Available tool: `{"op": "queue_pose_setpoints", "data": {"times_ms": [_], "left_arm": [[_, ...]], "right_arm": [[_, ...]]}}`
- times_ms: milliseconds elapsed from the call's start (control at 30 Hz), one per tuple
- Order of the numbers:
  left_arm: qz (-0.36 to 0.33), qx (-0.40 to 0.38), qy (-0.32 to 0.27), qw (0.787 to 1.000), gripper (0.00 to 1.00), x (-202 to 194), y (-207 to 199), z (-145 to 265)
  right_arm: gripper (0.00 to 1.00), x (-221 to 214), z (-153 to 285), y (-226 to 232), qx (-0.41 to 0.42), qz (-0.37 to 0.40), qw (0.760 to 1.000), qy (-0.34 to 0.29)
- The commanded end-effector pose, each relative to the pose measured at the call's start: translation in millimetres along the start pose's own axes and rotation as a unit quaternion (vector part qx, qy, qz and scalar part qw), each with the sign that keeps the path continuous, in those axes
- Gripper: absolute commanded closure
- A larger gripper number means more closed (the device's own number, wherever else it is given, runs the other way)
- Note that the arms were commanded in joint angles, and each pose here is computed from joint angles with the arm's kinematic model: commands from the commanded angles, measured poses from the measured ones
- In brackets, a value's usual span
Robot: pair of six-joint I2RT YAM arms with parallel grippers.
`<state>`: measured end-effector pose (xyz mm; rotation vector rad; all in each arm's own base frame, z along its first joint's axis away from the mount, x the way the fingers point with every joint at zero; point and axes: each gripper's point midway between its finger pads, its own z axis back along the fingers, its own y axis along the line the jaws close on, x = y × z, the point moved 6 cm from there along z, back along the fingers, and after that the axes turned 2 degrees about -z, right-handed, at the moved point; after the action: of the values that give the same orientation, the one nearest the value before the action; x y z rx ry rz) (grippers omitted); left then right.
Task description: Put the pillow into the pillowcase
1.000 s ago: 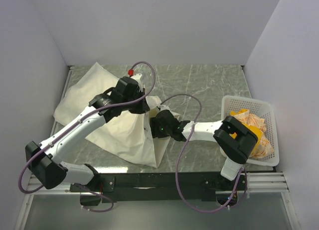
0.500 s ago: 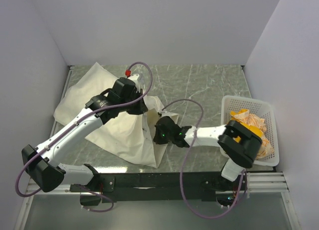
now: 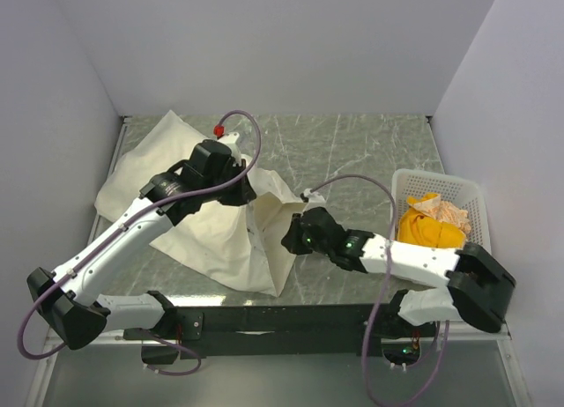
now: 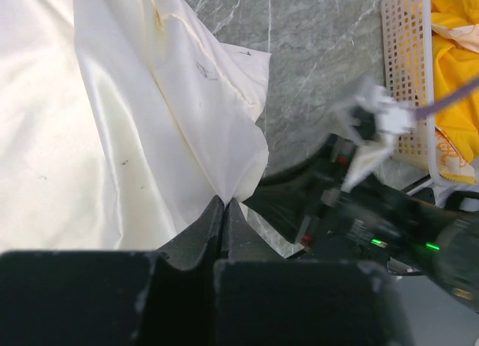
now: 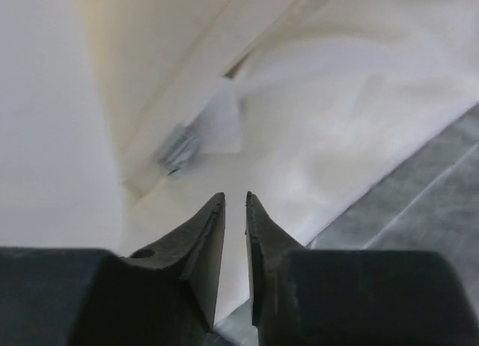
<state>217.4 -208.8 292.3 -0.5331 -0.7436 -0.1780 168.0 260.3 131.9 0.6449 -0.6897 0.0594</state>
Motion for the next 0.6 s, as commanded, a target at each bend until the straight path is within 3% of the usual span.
{"op": "queue_pose_setpoints", "data": {"times_ms": [0,200,300,567], "left_arm": [[-0.003,-0.012,-0.032,0.999,0.98,11,-5,16],[-0.002,-0.014,-0.028,1.0,0.98,10,-5,10],[-0.002,-0.018,-0.022,1.0,0.98,8,-5,6],[-0.004,-0.026,-0.024,0.999,0.98,10,-7,8]], "right_arm": [[0.71,16,-36,-3,-0.061,0.03,0.998,-0.009],[0.45,44,-80,-10,-0.094,0.033,0.994,-0.041],[0.37,56,-91,-9,-0.11,0.048,0.991,-0.062],[0.34,44,-121,-23,-0.166,0.066,0.984,-0.012]]}}
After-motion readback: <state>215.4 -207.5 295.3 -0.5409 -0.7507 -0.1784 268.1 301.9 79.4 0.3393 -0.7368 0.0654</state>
